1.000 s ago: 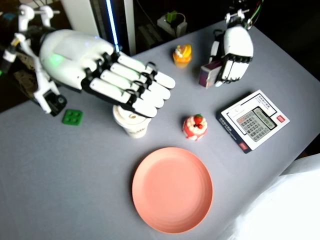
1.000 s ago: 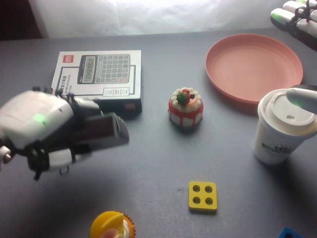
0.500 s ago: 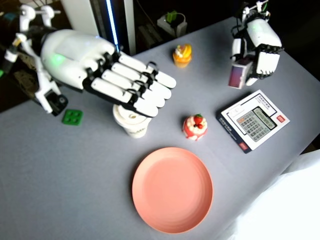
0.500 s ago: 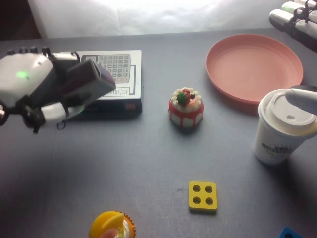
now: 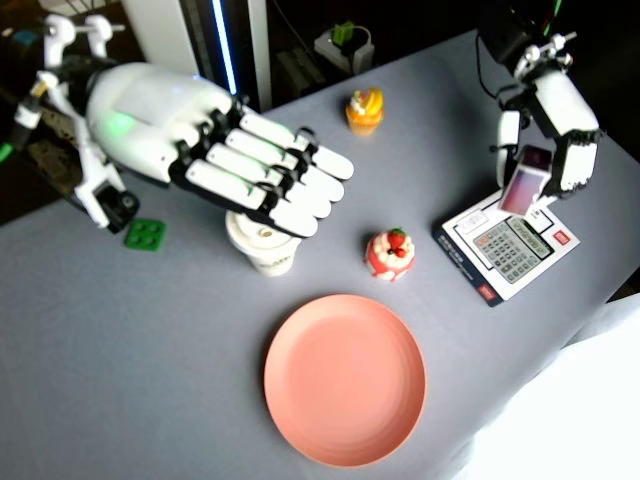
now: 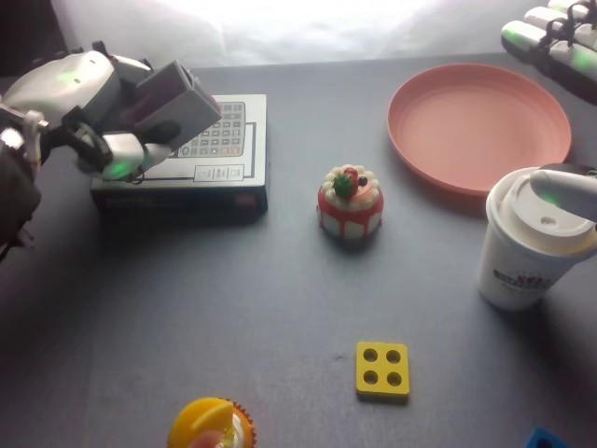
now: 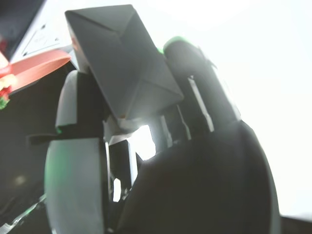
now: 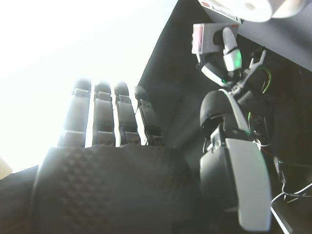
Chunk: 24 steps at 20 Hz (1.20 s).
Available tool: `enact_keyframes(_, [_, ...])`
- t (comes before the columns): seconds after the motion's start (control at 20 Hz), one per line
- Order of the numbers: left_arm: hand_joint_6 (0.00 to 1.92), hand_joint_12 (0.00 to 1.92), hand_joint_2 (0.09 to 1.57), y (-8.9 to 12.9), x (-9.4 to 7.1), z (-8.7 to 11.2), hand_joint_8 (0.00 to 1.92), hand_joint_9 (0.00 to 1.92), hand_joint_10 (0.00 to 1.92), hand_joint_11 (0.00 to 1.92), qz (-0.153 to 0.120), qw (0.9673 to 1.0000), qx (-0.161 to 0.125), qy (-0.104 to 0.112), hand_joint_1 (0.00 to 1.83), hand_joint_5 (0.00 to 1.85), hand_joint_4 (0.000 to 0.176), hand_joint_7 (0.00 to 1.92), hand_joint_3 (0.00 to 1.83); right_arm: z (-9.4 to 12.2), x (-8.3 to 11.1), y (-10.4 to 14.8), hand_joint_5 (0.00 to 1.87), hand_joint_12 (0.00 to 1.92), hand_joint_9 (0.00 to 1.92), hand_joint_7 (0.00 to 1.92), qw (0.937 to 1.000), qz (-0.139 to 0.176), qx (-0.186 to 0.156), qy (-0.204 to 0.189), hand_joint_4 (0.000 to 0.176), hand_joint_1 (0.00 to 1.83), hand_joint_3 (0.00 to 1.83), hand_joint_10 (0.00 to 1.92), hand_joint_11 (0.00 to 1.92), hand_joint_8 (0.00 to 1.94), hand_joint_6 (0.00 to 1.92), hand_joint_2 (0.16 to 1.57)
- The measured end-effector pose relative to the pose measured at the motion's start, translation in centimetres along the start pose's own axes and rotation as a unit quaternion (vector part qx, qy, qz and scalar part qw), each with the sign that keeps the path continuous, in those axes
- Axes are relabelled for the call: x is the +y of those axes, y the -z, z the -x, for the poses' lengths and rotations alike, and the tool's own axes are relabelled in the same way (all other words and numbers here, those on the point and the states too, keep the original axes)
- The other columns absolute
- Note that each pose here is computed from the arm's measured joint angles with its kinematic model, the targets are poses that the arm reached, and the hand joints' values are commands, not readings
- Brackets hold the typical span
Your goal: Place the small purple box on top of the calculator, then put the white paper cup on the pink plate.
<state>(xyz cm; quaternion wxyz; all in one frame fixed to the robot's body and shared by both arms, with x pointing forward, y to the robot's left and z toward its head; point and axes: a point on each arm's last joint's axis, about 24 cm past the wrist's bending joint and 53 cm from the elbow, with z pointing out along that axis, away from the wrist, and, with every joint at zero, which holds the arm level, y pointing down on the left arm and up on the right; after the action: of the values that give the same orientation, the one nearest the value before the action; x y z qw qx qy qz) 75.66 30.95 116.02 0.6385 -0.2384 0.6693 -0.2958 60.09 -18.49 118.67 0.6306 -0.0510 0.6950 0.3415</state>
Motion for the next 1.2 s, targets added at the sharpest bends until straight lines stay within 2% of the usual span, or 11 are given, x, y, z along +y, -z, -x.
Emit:
enact_keyframes(0.05, [0.99,1.81,1.21,-0.5,0.2,-0.3,1.42,0.68,1.61,0.43,0.007,1.0000,0.003,0.001,1.34,0.85,0.000,0.76,0.00,-0.1,-0.1,0.0,0.00,0.00,0.00,0.00,1.0000,-0.001,0.002,0.000,0.000,0.22,0.00,0.00,0.00,0.00,0.00,1.28])
enact_keyframes(0.15, [1.35,1.76,1.26,-1.2,0.9,-0.8,1.47,0.45,1.20,0.18,0.022,0.9997,0.012,0.006,1.18,0.62,0.000,0.78,0.01,-0.2,0.0,0.0,0.00,0.00,0.00,0.00,1.0000,0.000,0.002,0.000,0.000,0.24,0.00,0.00,0.00,0.00,0.00,1.28])
enact_keyframes(0.2, [0.80,1.75,1.22,-1.4,1.1,-1.2,1.37,0.43,1.10,0.09,0.030,0.9994,0.018,0.002,1.28,0.51,0.000,0.77,0.00,-0.1,-0.1,0.0,0.00,0.00,0.00,0.00,1.0000,-0.002,0.001,-0.001,0.000,0.24,0.00,0.00,0.00,0.00,0.00,1.28])
enact_keyframes(0.25, [0.44,1.69,1.17,-1.7,1.2,-1.4,0.85,0.42,0.90,0.12,0.036,0.9991,0.023,-0.001,1.15,0.49,0.000,0.57,0.00,-0.1,-0.2,0.0,0.00,0.00,0.00,0.00,1.0000,-0.003,0.001,-0.002,0.000,0.24,0.00,0.00,0.00,0.00,0.00,1.28])
enact_keyframes(0.45, [0.02,1.57,1.12,-2.0,1.7,-2.6,0.07,0.17,0.59,0.01,0.049,0.9978,0.044,-0.004,0.88,0.31,0.007,0.30,0.00,-0.1,-0.1,0.0,0.00,0.00,0.00,0.00,1.0000,-0.003,0.001,-0.002,0.000,0.24,0.00,0.00,0.00,0.00,0.00,1.28])
enact_keyframes(0.55, [0.00,1.11,1.10,-2.0,1.7,-2.8,0.00,0.01,0.21,0.00,0.049,0.9977,0.047,-0.007,0.73,0.11,0.083,0.06,0.00,-0.1,-0.1,0.0,0.00,0.00,0.00,0.00,1.0000,-0.003,0.001,-0.002,0.000,0.27,0.00,0.00,0.00,0.00,0.00,1.28])
enact_keyframes(0.65, [0.00,0.20,1.08,-1.9,1.2,-3.0,0.00,0.00,0.01,0.00,0.041,0.9979,0.048,-0.012,0.65,0.01,0.136,0.00,0.00,-0.2,-0.2,0.1,0.00,0.00,0.00,0.00,1.0000,-0.004,0.002,-0.002,0.000,0.29,0.00,0.00,0.00,0.00,0.00,1.26])
enact_keyframes(0.75, [0.00,0.01,1.10,-1.4,-0.1,-3.4,0.00,0.00,0.00,0.00,0.020,0.9981,0.052,-0.025,0.58,0.00,0.146,0.00,0.00,-0.3,-0.2,0.1,0.00,0.00,0.00,0.00,1.0000,-0.004,0.004,-0.002,0.021,0.37,0.00,0.00,0.00,0.00,0.00,1.22])
enact_keyframes(0.9, [0.00,0.00,1.12,-0.4,-2.5,-2.6,0.00,0.00,0.00,0.00,-0.020,0.9984,0.040,-0.036,0.51,0.00,0.115,0.00,0.01,-0.3,-0.1,0.2,0.00,0.00,0.00,0.00,0.9999,-0.003,0.005,-0.008,0.016,0.44,0.00,0.00,0.00,0.00,0.00,1.15])
enact_keyframes(1.05, [0.00,0.00,1.17,1.3,-5.1,-0.4,0.00,0.00,0.00,0.00,-0.070,0.9962,0.005,-0.052,0.44,0.01,0.140,0.00,0.03,-0.2,0.0,0.5,0.00,0.00,0.00,0.00,0.9997,0.003,0.009,-0.023,0.015,0.49,0.00,0.00,0.00,0.00,0.00,1.11])
enact_keyframes(1.2, [0.00,0.00,1.22,3.0,-6.6,0.1,0.00,0.00,0.00,0.00,-0.108,0.9928,-0.007,-0.051,0.40,0.01,0.131,0.00,0.04,-0.7,-0.1,0.7,0.00,0.00,0.00,0.00,0.9986,0.010,0.022,-0.048,0.046,0.50,0.00,0.00,0.01,0.00,0.00,1.02])
